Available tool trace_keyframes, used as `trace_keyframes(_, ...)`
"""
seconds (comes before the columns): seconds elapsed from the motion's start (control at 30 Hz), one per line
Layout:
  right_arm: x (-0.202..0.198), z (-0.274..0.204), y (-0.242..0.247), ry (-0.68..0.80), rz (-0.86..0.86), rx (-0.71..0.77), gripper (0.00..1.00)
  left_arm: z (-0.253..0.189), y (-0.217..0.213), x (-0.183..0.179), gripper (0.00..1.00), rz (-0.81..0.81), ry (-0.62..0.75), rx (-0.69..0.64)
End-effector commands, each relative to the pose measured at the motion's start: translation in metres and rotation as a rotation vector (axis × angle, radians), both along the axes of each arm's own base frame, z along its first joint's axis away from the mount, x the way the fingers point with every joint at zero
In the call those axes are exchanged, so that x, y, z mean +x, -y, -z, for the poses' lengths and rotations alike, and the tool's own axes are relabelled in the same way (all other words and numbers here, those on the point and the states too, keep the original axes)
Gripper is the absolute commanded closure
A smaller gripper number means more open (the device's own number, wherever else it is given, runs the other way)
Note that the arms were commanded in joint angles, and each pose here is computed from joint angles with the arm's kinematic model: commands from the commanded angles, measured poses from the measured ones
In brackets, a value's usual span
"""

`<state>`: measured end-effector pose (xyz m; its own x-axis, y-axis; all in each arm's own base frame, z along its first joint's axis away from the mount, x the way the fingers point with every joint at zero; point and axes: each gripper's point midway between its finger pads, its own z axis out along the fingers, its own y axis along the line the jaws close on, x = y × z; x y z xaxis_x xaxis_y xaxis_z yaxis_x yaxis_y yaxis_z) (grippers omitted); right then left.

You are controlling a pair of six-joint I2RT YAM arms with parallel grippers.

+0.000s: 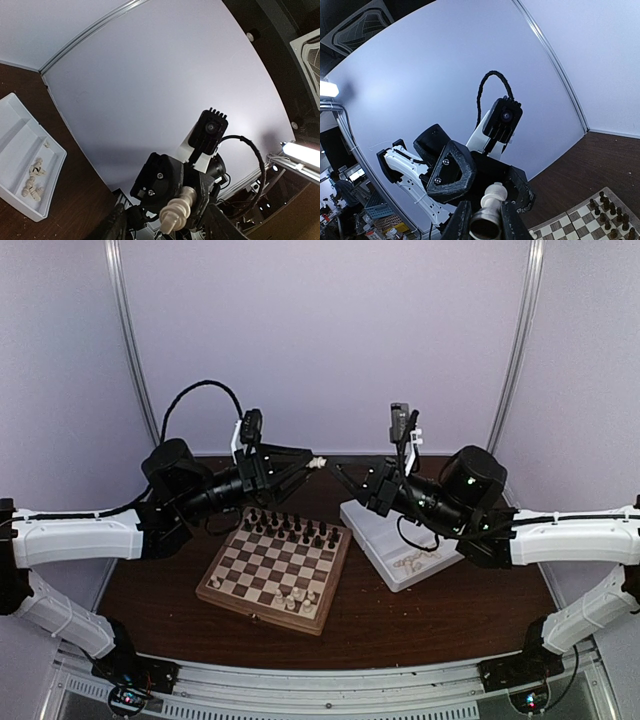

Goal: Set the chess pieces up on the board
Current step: Place the chess piece on the chessboard.

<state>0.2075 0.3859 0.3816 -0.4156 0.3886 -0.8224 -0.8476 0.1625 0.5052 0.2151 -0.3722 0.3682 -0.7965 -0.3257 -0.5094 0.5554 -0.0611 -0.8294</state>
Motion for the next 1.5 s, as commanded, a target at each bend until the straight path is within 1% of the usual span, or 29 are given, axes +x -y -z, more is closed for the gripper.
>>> trace_keyframes(0.0, 0.002, -0.016, 0.0, 0.011, -0.007, 0.058, 1.0, -0.027, 0.0, -0.007, 0.47, 0.014, 0.072, -0.071)
trace_keyframes(0.07, 0.002, -0.015, -0.001, 0.005, -0.013, 0.059, 1.0, -0.029, 0.0, -0.008, 0.49, 0.019, 0.077, -0.076)
trace_keyframes(0.2, 0.003, -0.011, -0.003, -0.005, -0.017, 0.061, 1.0, -0.032, 0.001, -0.009, 0.56, 0.022, 0.085, -0.087)
trace_keyframes(0.3, 0.004, -0.01, -0.004, -0.006, -0.015, 0.064, 1.0, -0.032, 0.001, -0.01, 0.59, 0.024, 0.087, -0.087)
trace_keyframes(0.47, 0.006, -0.009, -0.004, -0.012, -0.008, 0.068, 1.0, -0.033, -0.001, -0.011, 0.69, 0.021, 0.095, -0.091)
trace_keyframes(0.53, 0.006, -0.008, -0.003, -0.015, -0.006, 0.07, 1.0, -0.033, -0.001, -0.011, 0.75, 0.019, 0.1, -0.091)
trace_keyframes(0.7, 0.007, -0.005, -0.004, -0.022, -0.005, 0.064, 1.0, -0.034, -0.002, -0.012, 0.83, 0.015, 0.115, -0.099)
trace_keyframes(0.83, 0.007, -0.004, -0.004, -0.025, -0.006, 0.065, 1.0, -0.035, -0.003, -0.013, 0.92, 0.015, 0.132, -0.095)
trace_keyframes(0.87, 0.007, -0.003, -0.004, -0.025, -0.006, 0.064, 0.96, -0.034, -0.003, -0.013, 0.93, 0.011, 0.137, -0.088)
trace_keyframes(0.97, 0.007, -0.003, -0.002, -0.022, 0.0, 0.063, 0.78, -0.031, -0.005, -0.014, 0.95, -0.004, 0.155, -0.051)
trace_keyframes(1.0, 0.007, -0.002, -0.001, -0.022, 0.004, 0.062, 0.74, -0.03, -0.006, -0.013, 0.97, -0.017, 0.165, -0.036)
trace_keyframes(1.07, 0.007, -0.001, 0.001, -0.024, 0.013, 0.062, 0.71, -0.025, -0.009, -0.012, 1.0, -0.041, 0.173, 0.002)
trace_keyframes(1.17, 0.008, 0.0, 0.003, -0.023, 0.022, 0.059, 0.66, -0.021, -0.016, -0.012, 1.0, -0.076, 0.19, 0.047)
trace_keyframes(1.33, 0.009, 0.003, 0.008, -0.016, 0.036, 0.034, 0.48, -0.014, -0.031, -0.013, 1.0, -0.138, 0.219, 0.135)
trace_keyframes(1.4, 0.011, 0.006, 0.012, -0.013, 0.055, 0.008, 0.41, -0.005, -0.038, -0.012, 1.0, -0.174, 0.234, 0.2)
trace_keyframes(1.47, 0.012, 0.012, 0.019, -0.009, 0.087, -0.025, 0.36, 0.01, -0.047, -0.01, 1.0, -0.214, 0.235, 0.295)
